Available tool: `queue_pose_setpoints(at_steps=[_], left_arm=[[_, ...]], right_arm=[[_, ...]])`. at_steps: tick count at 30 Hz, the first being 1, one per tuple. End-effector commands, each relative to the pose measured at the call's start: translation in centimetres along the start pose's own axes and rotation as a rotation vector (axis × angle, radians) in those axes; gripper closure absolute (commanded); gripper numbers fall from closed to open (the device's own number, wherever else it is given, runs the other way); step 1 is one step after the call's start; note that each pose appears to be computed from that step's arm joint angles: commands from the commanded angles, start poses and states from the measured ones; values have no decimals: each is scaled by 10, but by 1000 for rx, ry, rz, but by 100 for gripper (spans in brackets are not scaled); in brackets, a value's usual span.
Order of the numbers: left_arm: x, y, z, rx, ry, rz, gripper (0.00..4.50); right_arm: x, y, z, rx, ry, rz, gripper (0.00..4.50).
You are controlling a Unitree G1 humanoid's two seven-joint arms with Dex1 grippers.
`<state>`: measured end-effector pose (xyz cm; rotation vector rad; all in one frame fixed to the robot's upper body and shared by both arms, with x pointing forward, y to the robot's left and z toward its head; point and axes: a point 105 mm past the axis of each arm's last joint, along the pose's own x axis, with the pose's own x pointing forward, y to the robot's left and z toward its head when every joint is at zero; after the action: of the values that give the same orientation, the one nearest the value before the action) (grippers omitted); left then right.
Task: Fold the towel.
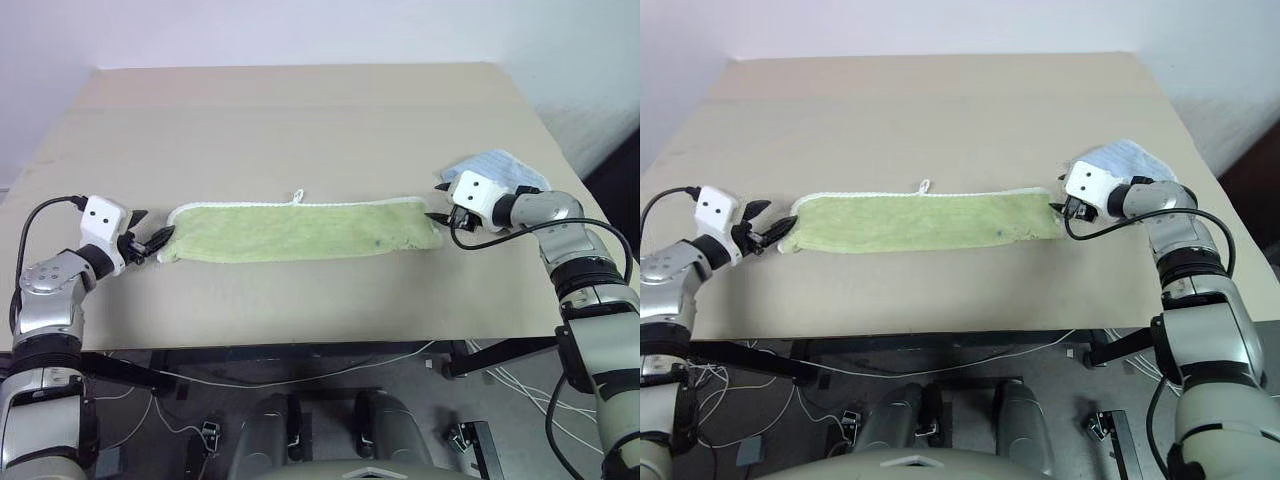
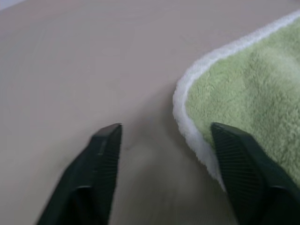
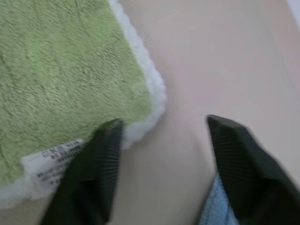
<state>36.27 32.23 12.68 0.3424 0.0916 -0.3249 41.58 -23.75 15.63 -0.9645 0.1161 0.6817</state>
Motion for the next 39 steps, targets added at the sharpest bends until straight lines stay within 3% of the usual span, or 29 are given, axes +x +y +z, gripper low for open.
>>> queue_pose_setpoints(at_steps=[1,7,13,15,20,28,32,39], left_arm=[[-5,14,19,-9,-80,59,0],[-31,37,19,-20,-91,177,0],[-49,44,19,50,-76,232,0],[-48,37,25,74,-101,193,0],[-33,-12,48,81,-205,-38,0],[-17,-90,46,33,-214,-366,0],[-11,-121,48,5,-233,-459,0],[-7,-140,58,-12,-265,-512,0]], right_arm=[[-19,-31,8,-57,-20,-133,12],[-53,-41,11,-8,-76,-218,12],[-75,-17,22,385,-191,-202,5],[-78,-2,23,599,-222,-174,5],[-78,45,38,1105,-298,-48,5],[-65,86,46,1551,-306,-5,5],[-51,104,46,1708,-258,-11,5],[-32,100,39,1911,-247,-68,5]])
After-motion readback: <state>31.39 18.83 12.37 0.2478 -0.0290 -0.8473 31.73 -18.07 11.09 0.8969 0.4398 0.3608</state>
